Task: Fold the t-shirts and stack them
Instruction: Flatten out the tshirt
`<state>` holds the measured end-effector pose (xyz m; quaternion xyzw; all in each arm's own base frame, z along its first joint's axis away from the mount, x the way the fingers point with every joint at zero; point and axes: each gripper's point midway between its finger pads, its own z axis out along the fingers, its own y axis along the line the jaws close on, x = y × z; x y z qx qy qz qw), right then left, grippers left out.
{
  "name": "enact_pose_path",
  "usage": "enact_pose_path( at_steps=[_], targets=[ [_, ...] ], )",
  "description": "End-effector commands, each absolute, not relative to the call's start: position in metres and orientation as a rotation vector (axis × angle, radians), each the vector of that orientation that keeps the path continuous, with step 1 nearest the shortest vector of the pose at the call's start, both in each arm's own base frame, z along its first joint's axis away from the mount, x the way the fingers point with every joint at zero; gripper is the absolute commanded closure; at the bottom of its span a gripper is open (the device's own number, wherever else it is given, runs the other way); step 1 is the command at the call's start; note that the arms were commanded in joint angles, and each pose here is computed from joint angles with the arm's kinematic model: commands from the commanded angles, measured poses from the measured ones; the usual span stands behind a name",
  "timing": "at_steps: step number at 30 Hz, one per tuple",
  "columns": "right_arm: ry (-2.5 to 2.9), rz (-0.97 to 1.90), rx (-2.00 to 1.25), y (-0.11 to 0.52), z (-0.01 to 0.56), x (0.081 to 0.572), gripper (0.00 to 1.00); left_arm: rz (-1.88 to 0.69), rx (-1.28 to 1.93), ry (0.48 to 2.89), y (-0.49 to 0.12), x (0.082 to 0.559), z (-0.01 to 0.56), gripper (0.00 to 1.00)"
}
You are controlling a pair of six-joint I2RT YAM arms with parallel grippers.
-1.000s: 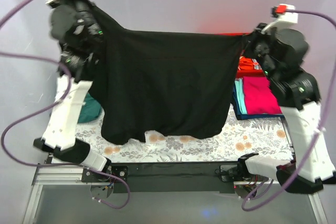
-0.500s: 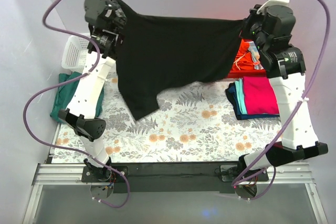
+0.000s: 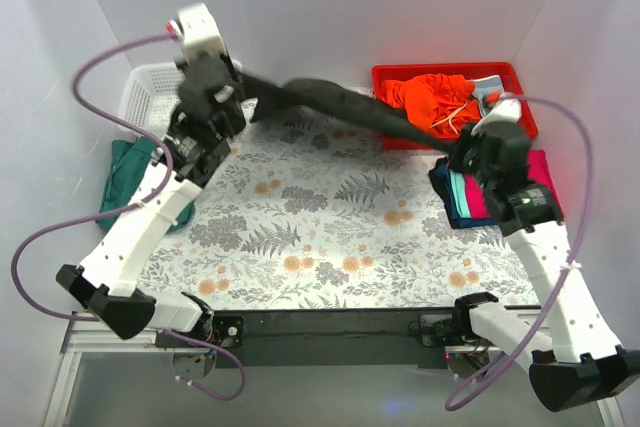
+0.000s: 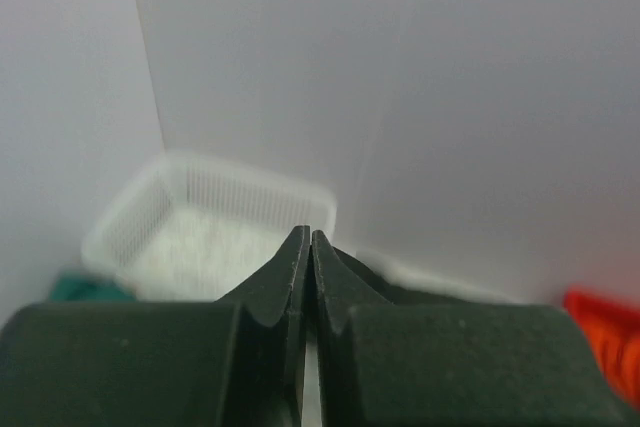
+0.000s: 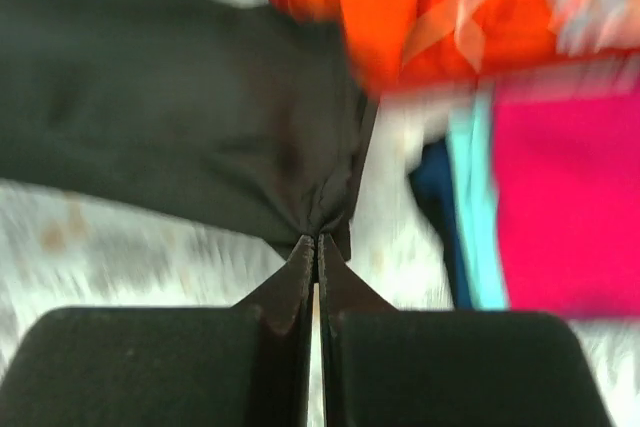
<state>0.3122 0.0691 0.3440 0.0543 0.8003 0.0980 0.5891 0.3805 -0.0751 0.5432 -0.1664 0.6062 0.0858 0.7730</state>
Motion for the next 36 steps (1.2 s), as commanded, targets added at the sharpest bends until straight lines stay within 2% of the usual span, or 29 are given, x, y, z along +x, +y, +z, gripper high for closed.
enact_pose_path(
  at_steps=[1, 2, 4, 6, 12, 16, 22, 24, 26, 27, 28, 29, 31, 33, 36],
  targets=[
    [2.258, 0.397, 0.223, 0.093, 0.195, 0.268, 0.99, 0.190, -0.526, 1.863, -0.080, 0.344, 0.321, 1.00],
    [2.334, 0.419, 0.246, 0.096, 0.172, 0.254, 0.99, 0.286, -0.535, 2.030, -0.069, 0.313, 0.266, 1.00],
    [2.476, 0.477, 0.278, 0.104, 0.133, 0.227, 0.99, 0.193, -0.669, 2.154, -0.076, 0.285, 0.226, 1.00],
    [2.581, 0.489, 0.299, 0.105, 0.113, 0.207, 0.99, 0.231, -0.717, 2.266, -0.069, 0.253, 0.195, 1.00],
    [2.873, 0.385, 0.314, 0.094, 0.064, 0.159, 0.99, 0.148, -0.890, 2.404, -0.077, 0.212, 0.164, 1.00],
    [3.007, 0.326, 0.345, 0.087, 0.044, 0.133, 0.99, 0.226, -1.008, 2.447, -0.064, 0.181, 0.147, 1.00],
    [3.065, 0.220, 0.393, 0.074, 0.039, 0.115, 0.99, 0.049, -1.077, 2.462, -0.071, 0.161, 0.151, 1.00],
    [3.050, 0.209, 0.394, 0.072, 0.046, 0.115, 0.93, 0.039, -1.068, 2.473, -0.071, 0.158, 0.150, 1.00],
    [3.012, 0.213, 0.392, 0.072, 0.055, 0.121, 0.81, 0.026, -1.046, 2.475, -0.071, 0.158, 0.152, 1.00],
    [2.988, 0.215, 0.388, 0.071, 0.060, 0.123, 0.71, 0.017, -1.037, 2.469, -0.071, 0.159, 0.155, 1.00],
    [2.968, 0.211, 0.386, 0.071, 0.066, 0.127, 0.66, 0.026, -1.005, 2.464, -0.069, 0.161, 0.159, 0.95],
    [2.936, 0.221, 0.383, 0.072, 0.075, 0.134, 0.63, 0.025, -0.995, 2.450, -0.068, 0.163, 0.162, 0.85],
    [2.876, 0.200, 0.375, 0.069, 0.086, 0.146, 0.55, 0.015, -0.968, 2.418, -0.066, 0.168, 0.172, 0.77],
    [2.822, 0.192, 0.377, 0.068, 0.100, 0.161, 0.54, 0.031, -0.952, 2.382, -0.061, 0.173, 0.180, 0.63],
    [2.771, 0.211, 0.360, 0.074, 0.108, 0.184, 0.53, 0.062, -0.936, 2.356, -0.056, 0.177, 0.182, 0.53]
  ],
)
